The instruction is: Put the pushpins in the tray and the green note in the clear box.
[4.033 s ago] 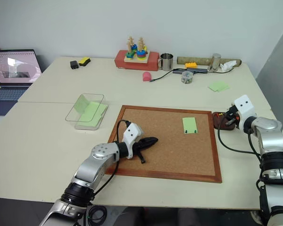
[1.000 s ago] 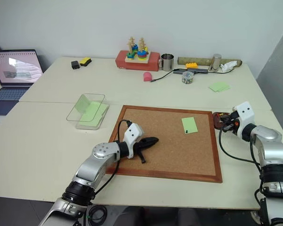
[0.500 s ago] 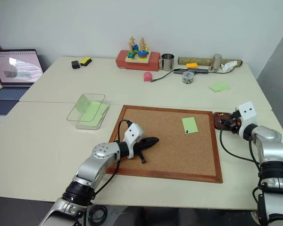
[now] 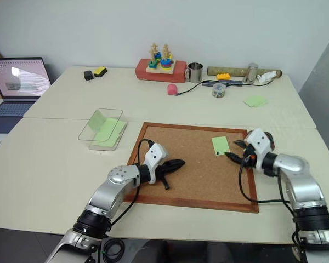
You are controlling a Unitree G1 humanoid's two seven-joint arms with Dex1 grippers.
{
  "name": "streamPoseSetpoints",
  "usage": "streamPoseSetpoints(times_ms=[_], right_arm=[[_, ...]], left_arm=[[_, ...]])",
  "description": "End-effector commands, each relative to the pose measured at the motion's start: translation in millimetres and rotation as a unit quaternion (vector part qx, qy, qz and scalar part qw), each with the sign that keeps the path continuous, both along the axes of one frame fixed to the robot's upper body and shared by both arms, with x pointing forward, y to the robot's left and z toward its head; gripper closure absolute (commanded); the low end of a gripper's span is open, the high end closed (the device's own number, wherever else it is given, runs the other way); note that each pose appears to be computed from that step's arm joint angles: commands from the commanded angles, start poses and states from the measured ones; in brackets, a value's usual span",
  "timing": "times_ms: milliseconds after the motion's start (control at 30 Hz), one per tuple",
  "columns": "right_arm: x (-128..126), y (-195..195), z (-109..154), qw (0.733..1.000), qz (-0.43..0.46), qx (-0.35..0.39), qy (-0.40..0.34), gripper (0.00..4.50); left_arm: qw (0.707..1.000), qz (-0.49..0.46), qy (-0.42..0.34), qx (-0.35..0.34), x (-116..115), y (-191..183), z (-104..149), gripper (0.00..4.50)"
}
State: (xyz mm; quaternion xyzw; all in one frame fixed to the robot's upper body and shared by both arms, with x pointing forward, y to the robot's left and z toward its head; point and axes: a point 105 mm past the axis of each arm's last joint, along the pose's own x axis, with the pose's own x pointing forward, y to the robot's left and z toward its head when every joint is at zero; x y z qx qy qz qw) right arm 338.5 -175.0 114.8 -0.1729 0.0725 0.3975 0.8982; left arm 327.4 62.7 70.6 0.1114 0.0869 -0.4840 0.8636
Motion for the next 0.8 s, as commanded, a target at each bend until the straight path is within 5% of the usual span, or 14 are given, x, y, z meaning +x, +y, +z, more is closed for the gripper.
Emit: streamPoseSetpoints(times_ms=[33,467,800], right_arm=[[5.1,10.8,4.2,1.000,0.012,0.004,-0.019,1.69],[20.8,18.0,-9.6,0.999,0.004,0.037,0.004,1.69],[18.6,20.6,-11.1,0.998,0.013,0.054,0.011,3.72]], left_arm=[[0.999,0.004,0.032,0.027,-4.8,1.3,-21.9,4.50],[0.999,0.008,0.031,0.027,-4.9,1.7,-22.0,4.50],[0.999,0.010,0.032,0.026,-5.0,3.0,-22.0,4.50]])
